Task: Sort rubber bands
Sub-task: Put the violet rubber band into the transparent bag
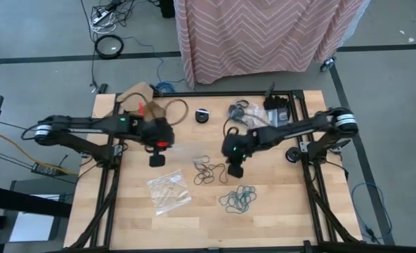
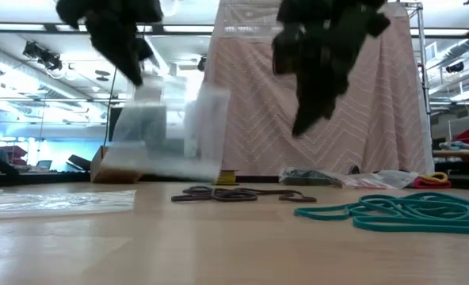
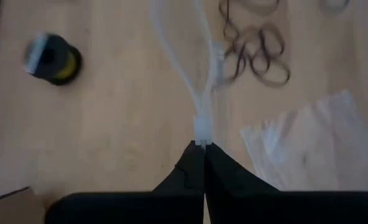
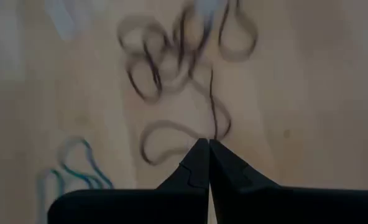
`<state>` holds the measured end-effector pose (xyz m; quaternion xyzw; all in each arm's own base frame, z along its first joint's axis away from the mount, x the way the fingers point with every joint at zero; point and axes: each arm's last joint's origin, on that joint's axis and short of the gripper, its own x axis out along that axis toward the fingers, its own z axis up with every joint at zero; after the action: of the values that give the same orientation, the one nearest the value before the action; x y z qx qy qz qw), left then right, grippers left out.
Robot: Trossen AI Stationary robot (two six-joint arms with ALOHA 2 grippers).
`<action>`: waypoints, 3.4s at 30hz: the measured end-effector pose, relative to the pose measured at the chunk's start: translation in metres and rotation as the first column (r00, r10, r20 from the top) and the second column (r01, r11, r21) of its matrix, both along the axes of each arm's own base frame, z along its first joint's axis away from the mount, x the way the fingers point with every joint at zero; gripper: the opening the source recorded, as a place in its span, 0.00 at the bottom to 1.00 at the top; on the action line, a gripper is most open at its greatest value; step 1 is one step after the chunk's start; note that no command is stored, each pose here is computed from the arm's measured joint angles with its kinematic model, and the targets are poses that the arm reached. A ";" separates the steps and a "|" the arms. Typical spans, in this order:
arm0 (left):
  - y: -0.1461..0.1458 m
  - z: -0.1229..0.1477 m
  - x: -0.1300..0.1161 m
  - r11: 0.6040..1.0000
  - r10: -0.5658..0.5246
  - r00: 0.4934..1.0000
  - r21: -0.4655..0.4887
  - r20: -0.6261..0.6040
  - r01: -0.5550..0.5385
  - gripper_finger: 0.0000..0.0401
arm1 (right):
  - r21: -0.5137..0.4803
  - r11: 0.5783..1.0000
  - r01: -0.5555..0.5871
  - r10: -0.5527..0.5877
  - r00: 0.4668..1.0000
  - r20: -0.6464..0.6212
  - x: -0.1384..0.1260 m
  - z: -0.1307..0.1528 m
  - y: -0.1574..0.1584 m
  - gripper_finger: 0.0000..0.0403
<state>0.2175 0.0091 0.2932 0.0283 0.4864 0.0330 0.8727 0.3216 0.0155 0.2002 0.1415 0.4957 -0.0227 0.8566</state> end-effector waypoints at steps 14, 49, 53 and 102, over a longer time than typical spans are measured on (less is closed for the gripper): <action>0.001 0.026 -0.034 0.994 0.108 0.987 0.000 0.122 -0.108 0.00 | -0.041 0.977 -0.209 0.211 0.976 0.049 0.034 -0.058 0.008 0.20; 0.002 0.025 -0.033 0.993 0.115 0.987 0.023 0.112 -0.118 0.00 | -0.220 0.975 0.029 -0.053 0.993 -0.106 0.018 -0.090 -0.002 0.19; 0.002 0.025 -0.033 0.992 0.119 0.986 0.027 0.116 -0.122 0.00 | -0.185 0.980 0.077 -0.097 0.990 -0.101 0.023 -0.087 -0.002 0.03; 0.013 0.016 0.068 0.999 -0.009 0.925 -0.029 0.380 0.021 0.00 | -0.074 0.895 0.439 -0.207 0.558 0.804 -0.024 0.145 -0.034 0.00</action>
<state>0.2853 0.0224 0.3089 0.0110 0.3085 0.0234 0.9509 0.2981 -0.0181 0.3456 0.1100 0.0331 -0.1837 0.9762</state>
